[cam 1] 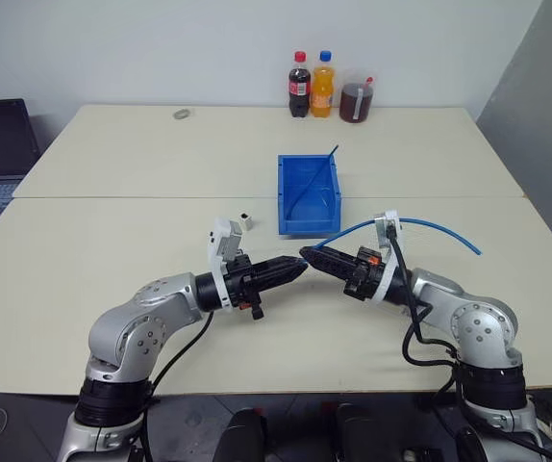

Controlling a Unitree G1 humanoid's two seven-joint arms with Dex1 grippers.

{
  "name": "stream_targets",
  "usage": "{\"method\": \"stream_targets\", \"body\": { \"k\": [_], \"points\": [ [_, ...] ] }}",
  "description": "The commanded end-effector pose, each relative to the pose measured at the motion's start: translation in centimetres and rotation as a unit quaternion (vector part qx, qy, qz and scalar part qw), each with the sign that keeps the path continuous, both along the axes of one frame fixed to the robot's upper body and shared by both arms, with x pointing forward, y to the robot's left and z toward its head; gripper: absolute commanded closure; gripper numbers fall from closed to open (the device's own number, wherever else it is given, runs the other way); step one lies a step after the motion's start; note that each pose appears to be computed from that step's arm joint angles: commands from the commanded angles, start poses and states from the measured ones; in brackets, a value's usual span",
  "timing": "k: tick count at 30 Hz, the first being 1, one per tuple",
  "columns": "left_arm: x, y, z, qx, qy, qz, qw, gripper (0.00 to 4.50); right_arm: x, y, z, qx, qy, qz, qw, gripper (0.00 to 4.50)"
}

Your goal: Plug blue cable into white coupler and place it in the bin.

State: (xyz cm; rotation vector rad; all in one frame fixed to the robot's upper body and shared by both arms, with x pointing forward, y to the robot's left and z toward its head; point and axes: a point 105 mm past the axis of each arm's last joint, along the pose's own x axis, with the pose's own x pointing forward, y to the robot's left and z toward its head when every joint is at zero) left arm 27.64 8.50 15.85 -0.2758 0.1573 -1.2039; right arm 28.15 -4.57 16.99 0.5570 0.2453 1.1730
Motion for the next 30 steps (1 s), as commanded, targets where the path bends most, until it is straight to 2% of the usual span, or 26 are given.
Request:
{"method": "stream_targets", "body": {
  "k": [1, 6, 8, 18, 22, 25, 30],
  "points": [
    [-0.1, 0.0, 0.5, 0.003, -0.021, 0.003, 1.0, 4.26, -2.2, 1.2, 1.8, 0.024, -0.03, 0.067, 0.997, 4.36],
    [0.1, 0.0, 0.3, 0.009, -0.026, 0.008, 1.0, 4.26, -2.6, 1.3, 1.7, 0.023, -0.026, 0.075, 0.997, 4.37],
    [0.0, 0.1, -0.1, 0.022, -0.027, 0.005, 0.999, 3.55, -2.6, 1.4, 1.6, 0.021, -0.025, 0.076, 0.997, 4.37],
    [-1.5, 1.8, -2.4, 0.106, -0.059, 0.0, 0.993, 1.46, -2.0, 0.8, 1.1, 0.007, -0.027, 0.056, 0.998, 4.37],
    [-2.0, 3.8, -4.2, 0.159, -0.072, 0.032, 0.984, 0.6, -1.8, 0.4, 0.6, -0.011, -0.031, 0.047, 0.998, 4.37],
    [-1.3, 5.9, -4.9, 0.194, -0.109, 0.096, 0.97, 0.06, -1.7, 0.1, 0.1, -0.028, -0.039, 0.04, 0.998, 4.37],
    [0.3, 10.6, -6.1, 0.257, -0.159, 0.207, 0.93, 0.0, -1.4, -0.5, -0.5, -0.048, -0.05, 0.029, 0.997, 4.37]
  ]
}}
